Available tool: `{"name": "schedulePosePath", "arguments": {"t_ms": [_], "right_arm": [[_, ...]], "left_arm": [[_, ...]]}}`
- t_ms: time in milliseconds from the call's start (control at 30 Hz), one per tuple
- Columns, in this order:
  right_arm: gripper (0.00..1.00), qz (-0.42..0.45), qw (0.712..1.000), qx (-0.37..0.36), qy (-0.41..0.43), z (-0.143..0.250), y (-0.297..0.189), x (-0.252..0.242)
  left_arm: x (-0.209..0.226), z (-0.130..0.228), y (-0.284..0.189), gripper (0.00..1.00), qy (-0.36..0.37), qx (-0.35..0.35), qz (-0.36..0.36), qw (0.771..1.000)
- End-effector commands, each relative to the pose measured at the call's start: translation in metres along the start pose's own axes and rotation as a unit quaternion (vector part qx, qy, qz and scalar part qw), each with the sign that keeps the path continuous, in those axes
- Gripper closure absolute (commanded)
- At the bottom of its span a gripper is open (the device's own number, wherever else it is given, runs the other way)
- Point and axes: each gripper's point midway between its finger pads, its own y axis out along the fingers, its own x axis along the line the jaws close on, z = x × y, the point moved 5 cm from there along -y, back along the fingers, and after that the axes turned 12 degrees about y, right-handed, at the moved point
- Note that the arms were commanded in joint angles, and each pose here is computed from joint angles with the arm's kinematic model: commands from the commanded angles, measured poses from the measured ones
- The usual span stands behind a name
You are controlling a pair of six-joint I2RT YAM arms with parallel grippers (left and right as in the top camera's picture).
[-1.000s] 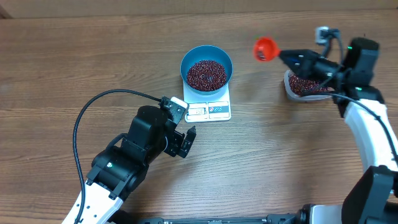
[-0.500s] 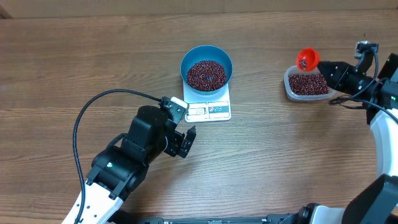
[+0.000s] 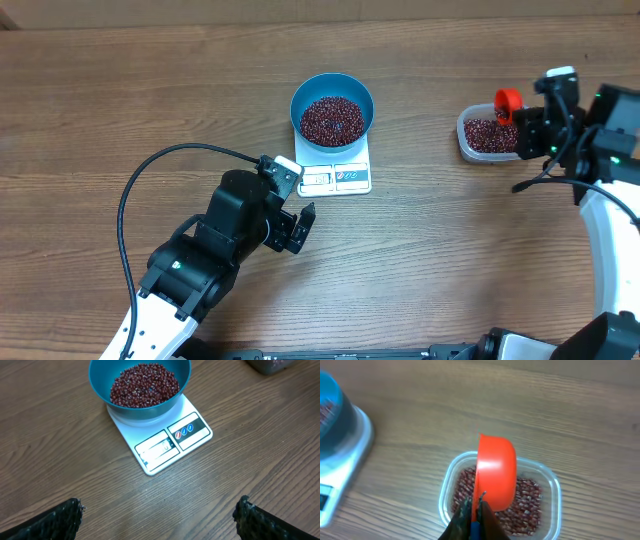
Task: Scoop item into bowl and weigh 150g on scale
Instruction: 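Lower the scoop into the tub and lay it on the beans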
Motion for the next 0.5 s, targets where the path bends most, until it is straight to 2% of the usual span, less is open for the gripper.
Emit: {"name": "schedulePosePath", "arguments": {"t_ms": [0, 133, 233, 333, 467], "right_arm": [[0.96, 0.092, 0.993, 0.000, -0.078, -0.0139, -0.0075, -0.0008], [0.96, 0.168, 0.980, 0.016, -0.100, -0.0147, -0.0064, 0.0013], [0.96, 0.187, 0.977, 0.017, -0.100, -0.0157, -0.0072, 0.0004], [0.96, 0.188, 0.980, 0.007, -0.060, -0.0167, -0.0068, -0.0004], [0.96, 0.174, 0.984, -0.002, 0.037, -0.0129, -0.0034, 0.0024]], "left_arm": [[-0.0028, -0.0011, 0.0003, 0.00, -0.006, -0.002, 0.008, 1.000], [-0.0028, -0.0011, 0.0003, 0.01, -0.006, -0.002, 0.008, 1.000], [-0.0028, -0.0011, 0.0003, 0.01, -0.006, -0.002, 0.008, 1.000], [-0.0028, -0.0011, 0.0003, 0.00, -0.006, -0.002, 0.008, 1.000], [-0.0028, -0.0011, 0.0003, 0.01, -0.006, -0.002, 0.008, 1.000]]}}
